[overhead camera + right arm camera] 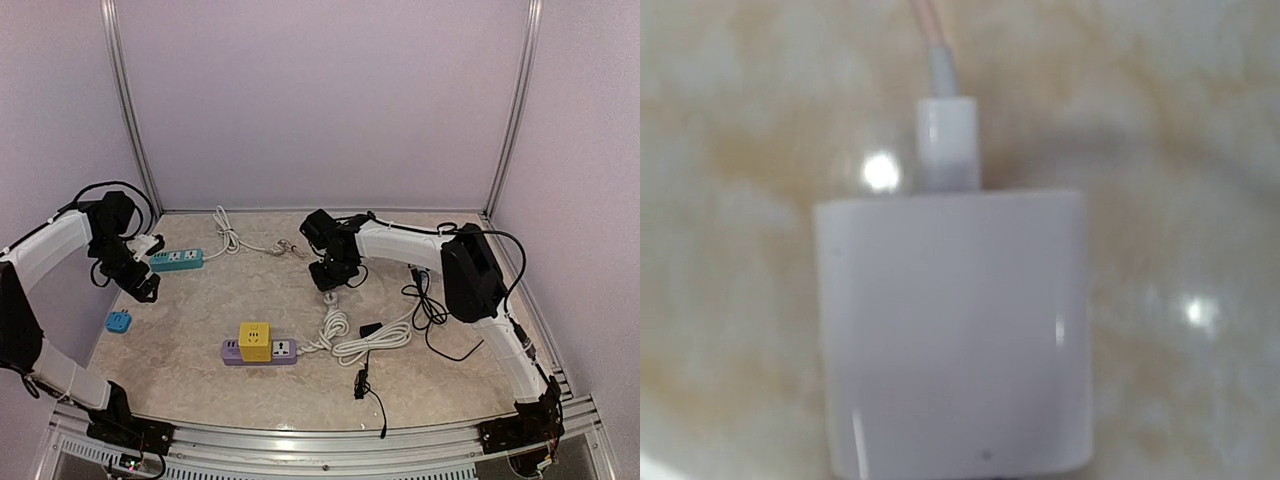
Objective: Insert the plug
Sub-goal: Pick up the plug from the center of the board.
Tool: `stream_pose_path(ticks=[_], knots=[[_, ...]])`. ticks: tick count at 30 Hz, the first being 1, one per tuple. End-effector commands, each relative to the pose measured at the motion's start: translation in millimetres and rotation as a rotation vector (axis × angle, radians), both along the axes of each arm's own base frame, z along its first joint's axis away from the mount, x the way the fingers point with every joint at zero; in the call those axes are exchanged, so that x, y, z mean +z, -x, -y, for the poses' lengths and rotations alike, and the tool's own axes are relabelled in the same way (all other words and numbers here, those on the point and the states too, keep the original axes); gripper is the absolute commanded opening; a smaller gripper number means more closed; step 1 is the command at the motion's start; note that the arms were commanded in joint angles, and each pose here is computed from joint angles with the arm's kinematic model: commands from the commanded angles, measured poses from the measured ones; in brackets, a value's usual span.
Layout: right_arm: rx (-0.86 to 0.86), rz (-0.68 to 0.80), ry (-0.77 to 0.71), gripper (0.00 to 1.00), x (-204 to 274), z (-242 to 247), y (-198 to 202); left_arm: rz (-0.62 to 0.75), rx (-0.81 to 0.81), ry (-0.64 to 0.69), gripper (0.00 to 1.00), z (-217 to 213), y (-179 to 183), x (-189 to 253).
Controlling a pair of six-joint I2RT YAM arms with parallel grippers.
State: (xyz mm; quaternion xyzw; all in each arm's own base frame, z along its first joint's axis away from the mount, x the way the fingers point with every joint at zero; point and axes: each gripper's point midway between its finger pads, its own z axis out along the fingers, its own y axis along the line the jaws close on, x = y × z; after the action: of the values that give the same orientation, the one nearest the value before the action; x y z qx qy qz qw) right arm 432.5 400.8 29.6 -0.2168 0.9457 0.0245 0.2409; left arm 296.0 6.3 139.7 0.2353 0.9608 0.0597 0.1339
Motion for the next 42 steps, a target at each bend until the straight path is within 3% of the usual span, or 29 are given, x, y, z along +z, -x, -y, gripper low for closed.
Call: stream_pose_path(ticks=[1,14,20,23,26,31,42], knots=[[0.039,-0.001,-0.083,0.0,34.5,0.8,13.1,0.039,0.039,-0.03,0.99,-18.9,6.4,-0.4],[0.171,0.197,-0.21,0.0,105.3,-5.2,30.8,0.116,-0.072,0.182,0.98,22.3,-6.2,41.7],[0.358,0.552,-0.306,0.0,193.5,-38.6,68.2,0.248,-0.313,0.483,0.99,103.0,-10.0,141.5],[0.416,0.673,-0.388,0.0,227.7,-61.8,90.3,0.339,-0.45,0.558,0.99,143.2,-7.6,185.8],[0.457,0.774,-0.41,0.0,251.4,-85.1,109.1,0.332,-0.485,0.68,0.99,177.5,-5.6,210.6],[0.465,0.827,-0.457,0.0,273.1,-111.8,120.6,0.219,-0.442,0.87,0.99,212.8,-5.1,212.9],[0.521,0.917,-0.453,0.0,290.4,-128.4,141.7,0.146,-0.392,0.89,0.97,233.1,-9.7,187.1]])
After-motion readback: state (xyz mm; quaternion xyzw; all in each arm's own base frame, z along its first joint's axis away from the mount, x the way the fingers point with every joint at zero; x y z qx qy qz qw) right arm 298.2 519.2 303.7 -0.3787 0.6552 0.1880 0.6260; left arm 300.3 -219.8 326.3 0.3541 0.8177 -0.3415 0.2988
